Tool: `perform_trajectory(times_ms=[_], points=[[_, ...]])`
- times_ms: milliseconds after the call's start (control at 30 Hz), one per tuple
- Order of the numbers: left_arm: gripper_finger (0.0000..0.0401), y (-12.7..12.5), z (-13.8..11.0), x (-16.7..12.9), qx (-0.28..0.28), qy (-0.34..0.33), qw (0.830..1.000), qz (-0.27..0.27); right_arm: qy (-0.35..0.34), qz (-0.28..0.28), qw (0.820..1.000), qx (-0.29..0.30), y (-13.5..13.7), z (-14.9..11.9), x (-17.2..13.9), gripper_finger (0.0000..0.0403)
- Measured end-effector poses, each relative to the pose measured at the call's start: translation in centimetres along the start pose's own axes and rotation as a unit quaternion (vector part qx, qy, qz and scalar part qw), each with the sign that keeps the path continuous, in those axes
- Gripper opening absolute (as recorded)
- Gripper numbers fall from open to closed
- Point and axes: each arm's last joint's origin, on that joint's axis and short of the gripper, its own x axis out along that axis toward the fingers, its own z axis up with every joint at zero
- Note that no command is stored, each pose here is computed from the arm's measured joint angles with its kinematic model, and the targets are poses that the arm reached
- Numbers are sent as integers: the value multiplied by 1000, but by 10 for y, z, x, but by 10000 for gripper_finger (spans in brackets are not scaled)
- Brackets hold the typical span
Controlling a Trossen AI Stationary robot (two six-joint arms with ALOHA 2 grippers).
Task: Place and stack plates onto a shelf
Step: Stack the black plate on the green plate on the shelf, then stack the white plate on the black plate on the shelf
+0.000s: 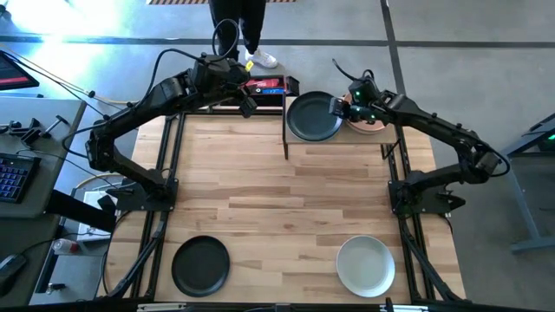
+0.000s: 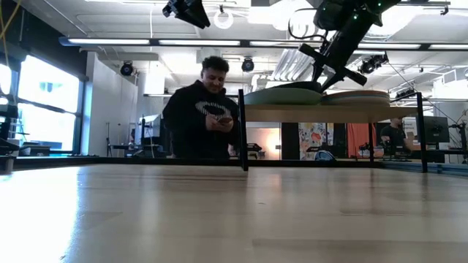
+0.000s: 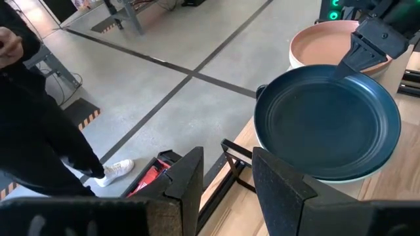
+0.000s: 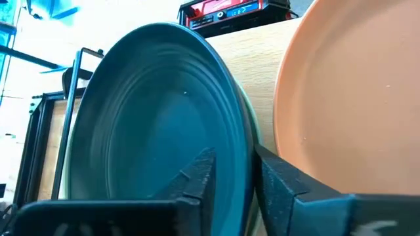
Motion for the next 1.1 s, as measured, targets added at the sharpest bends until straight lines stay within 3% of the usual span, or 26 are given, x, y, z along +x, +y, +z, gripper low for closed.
perform_trajectory(times_ms=[233,833,1100], points=[[117,0,0,0,0,0,1000,0,9,19,1000,2,0,0,-5,107],[117,0,0,0,0,0,1000,-1,8,27,1000,2,-5,-3,-30,108],[117,0,-1,0,0,7,1000,-2,43,56,997,-13,4,-15,-34,108]])
